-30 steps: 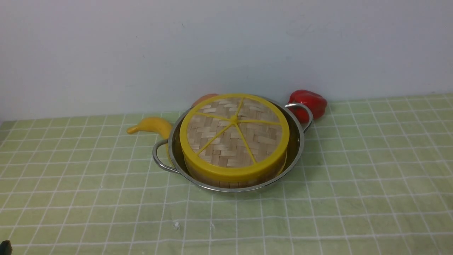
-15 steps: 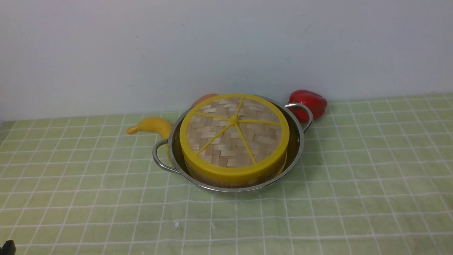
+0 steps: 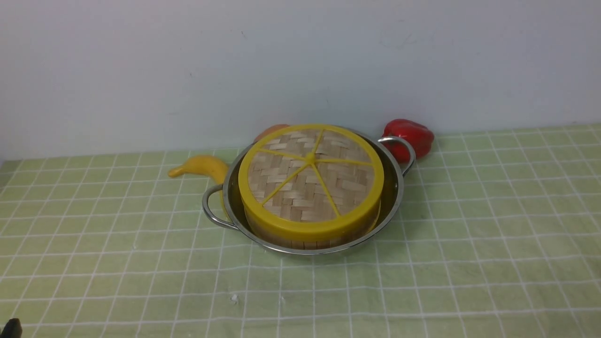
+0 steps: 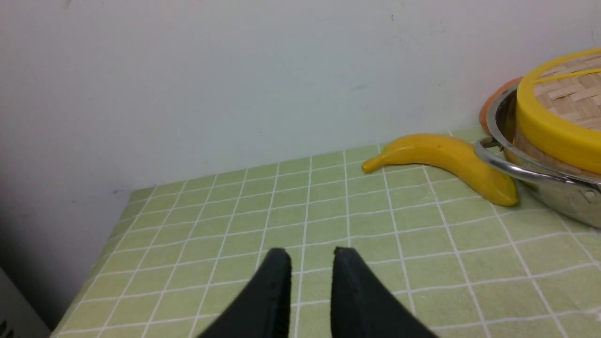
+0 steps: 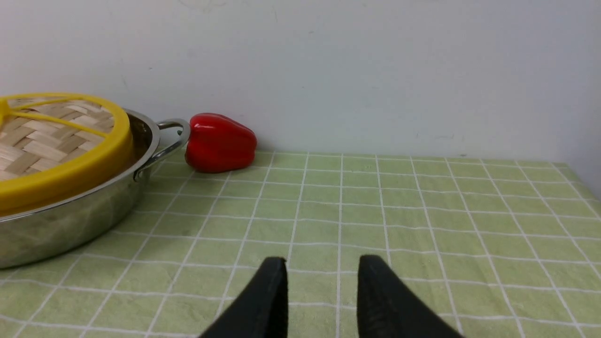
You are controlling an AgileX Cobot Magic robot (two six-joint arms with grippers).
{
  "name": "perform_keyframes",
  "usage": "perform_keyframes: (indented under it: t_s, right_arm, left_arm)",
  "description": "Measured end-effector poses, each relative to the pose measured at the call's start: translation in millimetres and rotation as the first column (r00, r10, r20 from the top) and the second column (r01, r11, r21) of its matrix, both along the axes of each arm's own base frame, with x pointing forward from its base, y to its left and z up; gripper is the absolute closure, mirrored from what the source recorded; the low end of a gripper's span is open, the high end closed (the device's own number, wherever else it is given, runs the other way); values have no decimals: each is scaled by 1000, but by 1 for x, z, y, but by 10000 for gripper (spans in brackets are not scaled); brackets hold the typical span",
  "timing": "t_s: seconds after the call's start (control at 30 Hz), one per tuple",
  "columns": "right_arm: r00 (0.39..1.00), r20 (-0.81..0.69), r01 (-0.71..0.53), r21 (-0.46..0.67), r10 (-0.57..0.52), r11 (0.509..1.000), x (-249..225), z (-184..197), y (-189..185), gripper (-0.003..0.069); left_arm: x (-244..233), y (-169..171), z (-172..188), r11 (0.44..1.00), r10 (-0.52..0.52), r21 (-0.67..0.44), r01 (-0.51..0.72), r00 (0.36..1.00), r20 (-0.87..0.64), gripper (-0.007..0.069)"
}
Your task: Place the steamer in the pot on the green tablecloth, and put the lid on the steamer.
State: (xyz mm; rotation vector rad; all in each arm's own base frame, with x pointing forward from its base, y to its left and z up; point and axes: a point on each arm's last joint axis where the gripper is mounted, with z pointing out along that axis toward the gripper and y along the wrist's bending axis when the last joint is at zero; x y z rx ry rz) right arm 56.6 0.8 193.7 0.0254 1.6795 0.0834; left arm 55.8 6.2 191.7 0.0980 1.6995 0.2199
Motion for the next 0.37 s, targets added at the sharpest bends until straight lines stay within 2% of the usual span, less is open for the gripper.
perform_keyframes:
  t_s: [0.37]
  right_arm:
    - [1000,0,0,4,0,1000,0,0,0,419]
  left_arm:
    - [0,0,0,1000,0,0,0,1000,0,482]
